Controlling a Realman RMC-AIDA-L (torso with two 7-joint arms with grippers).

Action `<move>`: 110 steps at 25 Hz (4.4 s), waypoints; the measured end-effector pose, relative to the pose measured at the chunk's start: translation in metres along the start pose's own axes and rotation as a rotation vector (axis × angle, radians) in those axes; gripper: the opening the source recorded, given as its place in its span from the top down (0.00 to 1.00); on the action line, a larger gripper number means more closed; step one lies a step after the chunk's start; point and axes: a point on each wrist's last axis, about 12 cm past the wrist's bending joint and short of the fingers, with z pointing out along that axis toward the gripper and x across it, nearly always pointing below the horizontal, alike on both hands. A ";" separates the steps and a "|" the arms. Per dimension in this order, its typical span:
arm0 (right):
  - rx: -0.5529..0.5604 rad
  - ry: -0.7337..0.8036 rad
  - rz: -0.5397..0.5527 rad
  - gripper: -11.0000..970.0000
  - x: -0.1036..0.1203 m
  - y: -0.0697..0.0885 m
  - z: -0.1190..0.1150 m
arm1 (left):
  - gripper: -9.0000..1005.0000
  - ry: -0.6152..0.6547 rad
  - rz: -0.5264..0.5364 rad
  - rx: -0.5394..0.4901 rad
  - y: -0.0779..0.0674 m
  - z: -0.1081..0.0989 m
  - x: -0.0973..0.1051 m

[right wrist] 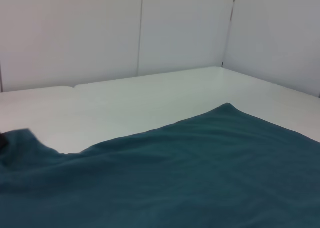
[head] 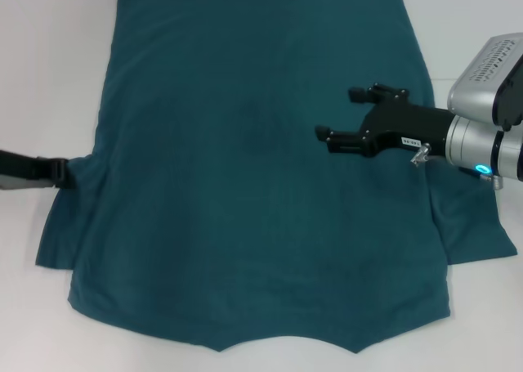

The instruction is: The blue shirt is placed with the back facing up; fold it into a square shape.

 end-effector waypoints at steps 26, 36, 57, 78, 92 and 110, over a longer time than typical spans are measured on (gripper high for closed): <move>-0.006 -0.026 0.049 0.03 0.010 0.004 -0.010 | 0.99 -0.085 0.102 0.004 -0.027 -0.023 -0.032; -0.003 -0.037 0.056 0.03 0.009 0.004 -0.010 | 0.99 -0.092 0.120 -0.075 -0.016 -0.033 -0.039; -0.009 -0.055 0.075 0.03 0.012 0.005 -0.014 | 0.99 -0.134 0.222 -0.121 -0.043 -0.047 -0.063; -0.018 -0.059 0.107 0.06 0.027 0.011 -0.026 | 0.99 -0.017 0.319 0.045 -0.116 -0.015 -0.051; -0.015 -0.078 0.127 0.09 0.039 0.016 -0.039 | 0.99 -0.024 0.245 0.187 -0.136 0.016 -0.047; -0.037 -0.087 0.132 0.12 0.038 0.019 -0.039 | 0.88 -0.096 0.026 0.219 -0.102 0.030 -0.037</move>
